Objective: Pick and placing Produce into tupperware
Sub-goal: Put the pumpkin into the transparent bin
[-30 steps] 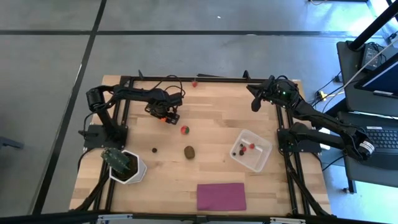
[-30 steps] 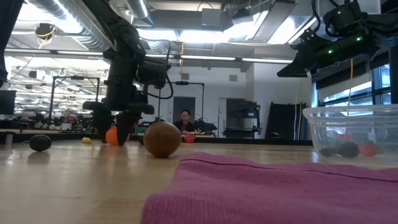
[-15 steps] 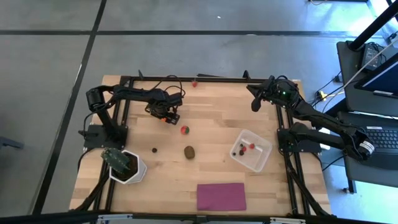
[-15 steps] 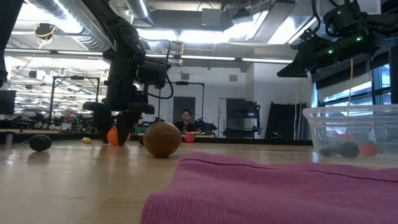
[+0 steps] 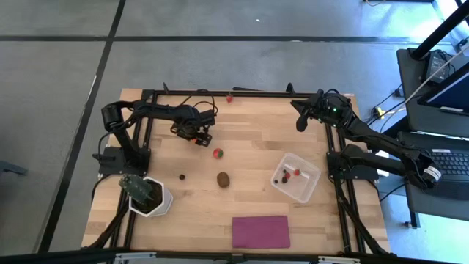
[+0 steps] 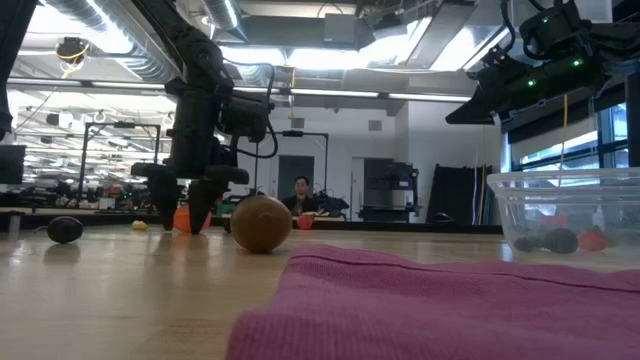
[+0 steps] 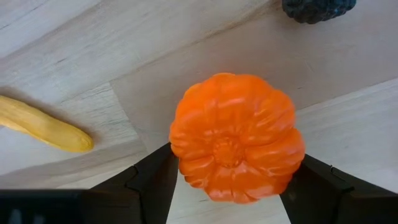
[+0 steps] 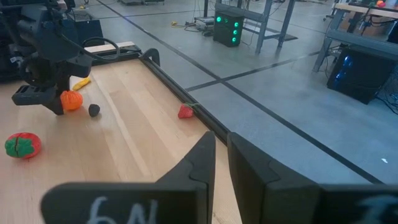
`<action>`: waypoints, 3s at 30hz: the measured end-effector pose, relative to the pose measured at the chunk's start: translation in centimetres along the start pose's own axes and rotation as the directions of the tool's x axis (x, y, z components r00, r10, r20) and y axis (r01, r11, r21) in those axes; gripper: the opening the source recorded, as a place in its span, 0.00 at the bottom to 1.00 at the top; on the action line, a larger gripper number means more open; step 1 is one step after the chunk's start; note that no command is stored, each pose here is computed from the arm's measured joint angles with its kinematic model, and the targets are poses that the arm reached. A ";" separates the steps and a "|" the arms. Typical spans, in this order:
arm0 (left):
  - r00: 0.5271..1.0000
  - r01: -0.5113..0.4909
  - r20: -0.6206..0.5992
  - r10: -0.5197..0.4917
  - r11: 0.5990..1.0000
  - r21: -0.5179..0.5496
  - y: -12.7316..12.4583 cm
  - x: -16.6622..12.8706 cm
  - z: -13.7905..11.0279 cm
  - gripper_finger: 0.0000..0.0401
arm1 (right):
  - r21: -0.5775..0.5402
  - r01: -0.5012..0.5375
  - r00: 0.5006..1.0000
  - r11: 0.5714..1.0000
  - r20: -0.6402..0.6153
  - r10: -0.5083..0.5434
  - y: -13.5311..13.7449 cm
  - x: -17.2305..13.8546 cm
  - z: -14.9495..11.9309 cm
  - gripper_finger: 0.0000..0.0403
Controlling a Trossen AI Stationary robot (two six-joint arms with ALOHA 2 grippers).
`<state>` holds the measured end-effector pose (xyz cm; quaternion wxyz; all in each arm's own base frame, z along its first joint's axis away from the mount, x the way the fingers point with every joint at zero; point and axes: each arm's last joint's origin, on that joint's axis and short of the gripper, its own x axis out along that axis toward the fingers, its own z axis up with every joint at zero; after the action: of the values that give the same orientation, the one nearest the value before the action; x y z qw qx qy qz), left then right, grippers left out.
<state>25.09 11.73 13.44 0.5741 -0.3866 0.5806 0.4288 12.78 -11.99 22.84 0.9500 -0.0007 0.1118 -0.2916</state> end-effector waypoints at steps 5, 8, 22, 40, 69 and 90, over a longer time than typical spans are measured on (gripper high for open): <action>1.000 -0.002 0.000 0.002 1.000 0.004 0.0 0.0 0.0 0.64 | -0.001 0.000 1.000 1.000 0.000 0.000 0.0 0.0 0.0 0.11; 1.000 -0.004 0.003 0.004 1.000 0.019 0.0 0.0 0.0 0.67 | -0.002 0.000 1.000 1.000 0.000 0.000 0.0 0.0 0.0 0.11; 1.000 0.011 0.022 -0.011 1.000 0.019 -0.1 0.1 0.2 0.69 | -0.003 0.000 1.000 1.000 0.000 0.000 0.0 0.0 0.0 0.11; 0.998 0.019 0.055 -0.019 1.000 0.004 -0.2 0.1 0.6 0.69 | -0.003 0.000 1.000 1.000 -0.001 0.000 0.0 0.0 0.0 0.11; 0.996 0.021 0.089 -0.026 0.999 0.046 -0.6 0.0 0.5 0.69 | -0.003 0.000 1.000 1.000 0.000 0.000 0.0 0.0 0.0 0.11; 0.996 0.028 0.082 -0.033 0.998 0.052 -0.7 -0.1 0.5 0.60 | -0.003 0.000 1.000 1.000 -0.001 0.000 0.0 0.0 0.0 0.11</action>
<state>25.88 11.96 13.47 0.6139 -0.3625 0.5610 0.4207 12.78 -11.99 22.82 0.9499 -0.0019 0.1127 -0.2915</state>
